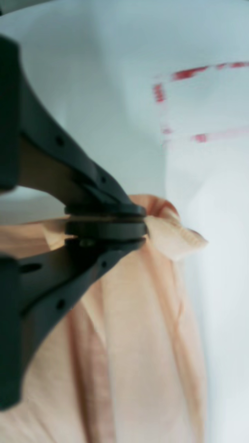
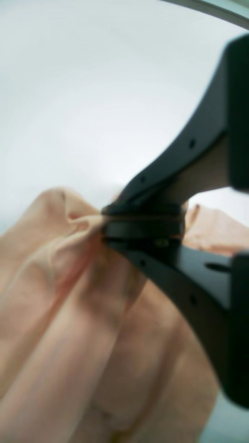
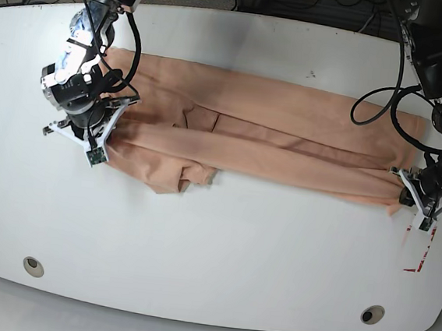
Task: Fold the T-shirt properly
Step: 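Lift and fold the hem with both grippers toward the collar edge, then lay the folded shirt down with both grippers, then release the right gripper and move it to the shirt's folded end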
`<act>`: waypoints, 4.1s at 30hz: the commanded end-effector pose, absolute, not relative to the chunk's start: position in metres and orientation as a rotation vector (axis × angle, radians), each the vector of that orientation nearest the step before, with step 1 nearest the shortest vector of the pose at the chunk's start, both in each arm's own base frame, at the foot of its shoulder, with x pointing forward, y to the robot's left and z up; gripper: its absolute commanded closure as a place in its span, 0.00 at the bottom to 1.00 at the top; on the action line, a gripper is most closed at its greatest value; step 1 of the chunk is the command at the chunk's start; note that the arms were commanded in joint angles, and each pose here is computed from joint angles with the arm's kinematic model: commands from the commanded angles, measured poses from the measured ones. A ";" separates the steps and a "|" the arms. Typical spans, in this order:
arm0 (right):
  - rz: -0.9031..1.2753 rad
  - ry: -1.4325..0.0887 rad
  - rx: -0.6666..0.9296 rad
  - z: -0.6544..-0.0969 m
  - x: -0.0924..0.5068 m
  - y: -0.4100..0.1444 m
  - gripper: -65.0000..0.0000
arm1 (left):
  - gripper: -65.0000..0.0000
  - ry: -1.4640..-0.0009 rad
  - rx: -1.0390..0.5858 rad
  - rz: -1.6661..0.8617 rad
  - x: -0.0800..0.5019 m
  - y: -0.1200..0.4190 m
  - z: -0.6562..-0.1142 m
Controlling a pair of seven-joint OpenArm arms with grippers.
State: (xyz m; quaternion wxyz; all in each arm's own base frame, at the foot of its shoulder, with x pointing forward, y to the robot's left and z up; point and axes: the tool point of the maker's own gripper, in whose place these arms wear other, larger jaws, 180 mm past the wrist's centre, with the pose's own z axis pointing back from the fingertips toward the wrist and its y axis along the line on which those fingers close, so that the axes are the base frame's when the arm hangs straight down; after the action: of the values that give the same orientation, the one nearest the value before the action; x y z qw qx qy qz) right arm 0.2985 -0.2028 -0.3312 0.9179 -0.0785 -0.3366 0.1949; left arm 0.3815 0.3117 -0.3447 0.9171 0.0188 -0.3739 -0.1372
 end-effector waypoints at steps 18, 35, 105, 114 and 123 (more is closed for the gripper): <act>0.403 -0.567 -0.129 -0.367 0.239 -0.198 1.00 | 1.00 -0.679 0.133 -0.352 0.322 0.330 -0.362; 0.396 -0.521 -0.116 -0.380 0.227 -0.198 0.51 | 0.94 -0.564 0.171 -0.372 0.294 0.346 -0.380; 0.360 -0.707 0.030 -0.362 0.325 -0.250 0.57 | 0.79 -0.563 0.008 -0.309 0.303 0.244 -0.391; 0.391 -0.823 0.078 -0.324 0.370 -0.207 0.22 | 0.79 -0.593 0.063 -0.330 0.307 0.248 -0.368; 0.449 -0.787 0.198 -0.346 0.405 -0.158 0.22 | 0.78 -0.651 0.115 -0.349 0.314 0.250 -0.342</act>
State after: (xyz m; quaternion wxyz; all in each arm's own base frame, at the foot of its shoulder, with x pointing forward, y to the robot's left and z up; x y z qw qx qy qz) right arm 0.3822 -0.1613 -0.3608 0.9061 0.0873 -0.3453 0.2285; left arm 0.3013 0.2478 -0.3646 0.9439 0.0419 -0.2833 -0.1643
